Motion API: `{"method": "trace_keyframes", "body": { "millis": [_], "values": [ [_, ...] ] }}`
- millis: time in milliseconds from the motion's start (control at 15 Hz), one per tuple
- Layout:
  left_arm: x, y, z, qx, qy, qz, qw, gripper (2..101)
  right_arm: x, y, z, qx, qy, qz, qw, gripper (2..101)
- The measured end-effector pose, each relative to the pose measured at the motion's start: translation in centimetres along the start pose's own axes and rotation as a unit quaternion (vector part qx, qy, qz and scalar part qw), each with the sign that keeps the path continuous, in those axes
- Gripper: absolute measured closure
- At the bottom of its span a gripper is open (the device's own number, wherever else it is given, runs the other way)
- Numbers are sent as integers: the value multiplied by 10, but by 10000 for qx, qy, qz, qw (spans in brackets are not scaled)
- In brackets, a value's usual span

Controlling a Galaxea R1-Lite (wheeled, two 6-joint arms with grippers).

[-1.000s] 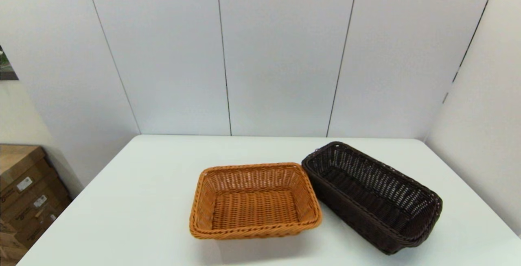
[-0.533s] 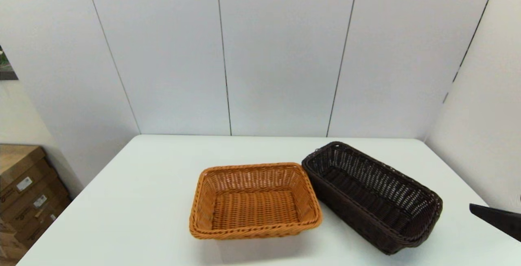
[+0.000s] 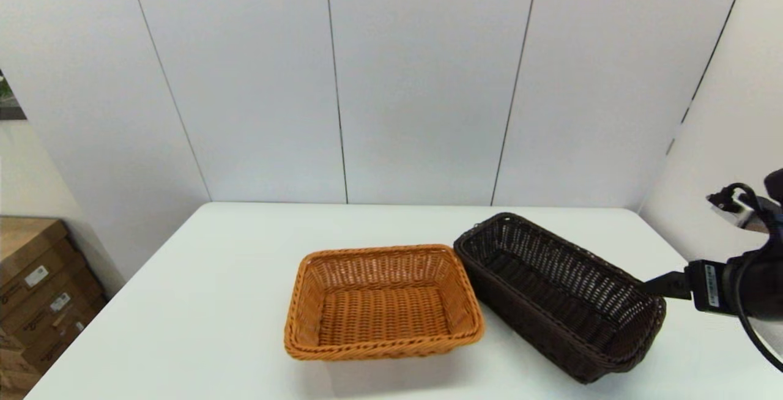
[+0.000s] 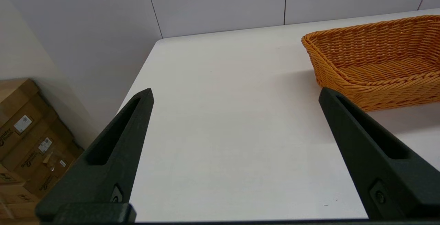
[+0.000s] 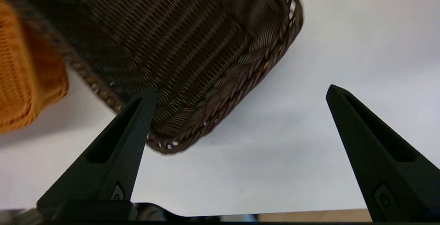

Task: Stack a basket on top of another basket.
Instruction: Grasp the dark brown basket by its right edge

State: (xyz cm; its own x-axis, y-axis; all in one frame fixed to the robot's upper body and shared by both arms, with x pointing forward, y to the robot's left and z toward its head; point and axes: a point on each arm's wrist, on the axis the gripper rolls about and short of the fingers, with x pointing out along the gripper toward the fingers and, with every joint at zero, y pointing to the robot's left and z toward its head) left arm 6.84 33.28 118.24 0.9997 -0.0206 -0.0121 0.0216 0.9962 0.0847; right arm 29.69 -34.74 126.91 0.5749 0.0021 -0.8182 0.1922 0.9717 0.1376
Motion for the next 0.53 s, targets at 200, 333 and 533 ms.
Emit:
{"method": "trace_keyframes", "body": {
  "millis": [200, 333, 533],
  "values": [
    [0, 0, 0, 2, 2, -1, 10000, 54, 32, 1, 1, 641, 564, -166, 9962, 43],
    [0, 0, 0, 2, 0, 0, 10000, 54, 51, 1, 1, 1093, 844, -399, 9896, 43],
    [0, 0, 0, 0, 0, -1, 10000, 54, 69, 12, -2, 1666, 1083, -583, 9783, 43]
  ]
}}
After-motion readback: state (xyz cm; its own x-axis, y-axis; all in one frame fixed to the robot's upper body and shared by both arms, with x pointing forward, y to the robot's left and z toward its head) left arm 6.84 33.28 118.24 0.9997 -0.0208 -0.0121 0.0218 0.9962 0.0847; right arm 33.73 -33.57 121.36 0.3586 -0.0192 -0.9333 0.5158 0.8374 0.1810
